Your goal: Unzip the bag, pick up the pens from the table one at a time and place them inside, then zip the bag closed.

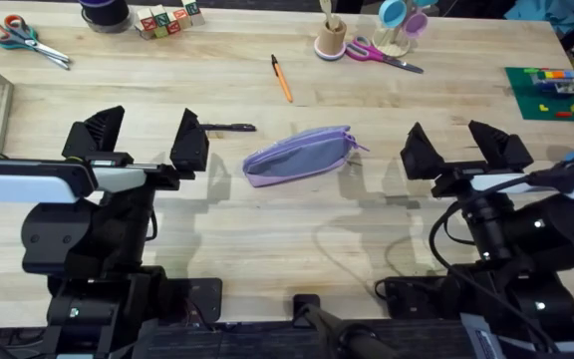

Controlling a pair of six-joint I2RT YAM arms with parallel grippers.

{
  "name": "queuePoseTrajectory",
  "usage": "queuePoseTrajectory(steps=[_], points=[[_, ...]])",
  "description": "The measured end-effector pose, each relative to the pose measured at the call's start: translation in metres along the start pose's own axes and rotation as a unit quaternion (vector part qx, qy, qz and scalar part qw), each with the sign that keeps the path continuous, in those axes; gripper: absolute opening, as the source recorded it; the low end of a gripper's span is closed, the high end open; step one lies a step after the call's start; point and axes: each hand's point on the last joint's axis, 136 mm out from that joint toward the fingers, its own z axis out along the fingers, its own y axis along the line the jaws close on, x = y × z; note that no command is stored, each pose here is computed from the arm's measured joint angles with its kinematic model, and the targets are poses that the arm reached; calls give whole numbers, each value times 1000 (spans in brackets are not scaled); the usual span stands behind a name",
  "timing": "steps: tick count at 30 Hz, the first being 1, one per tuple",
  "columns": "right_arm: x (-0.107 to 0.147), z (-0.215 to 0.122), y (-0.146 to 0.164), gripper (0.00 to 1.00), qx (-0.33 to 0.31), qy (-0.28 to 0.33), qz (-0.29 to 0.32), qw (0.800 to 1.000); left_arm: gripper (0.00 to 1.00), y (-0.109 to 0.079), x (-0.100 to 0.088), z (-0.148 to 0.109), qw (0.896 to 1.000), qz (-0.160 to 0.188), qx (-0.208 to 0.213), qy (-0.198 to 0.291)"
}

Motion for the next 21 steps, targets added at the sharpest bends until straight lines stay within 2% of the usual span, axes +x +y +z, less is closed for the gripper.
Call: queuePoseTrajectory(steps=[13, 18, 21], points=[[4, 0, 0, 995, 0, 9, 0, 1000, 995, 0, 0, 0, 1000, 1, 0, 1], [-2, 0, -1, 995, 2, -4, 0, 1000, 993, -1, -3, 0, 1000, 1, 4, -5], [-7, 0, 0, 996, 0, -13, -8, 1000, 993, -3, 8, -2, 1000, 5, 8, 30]])
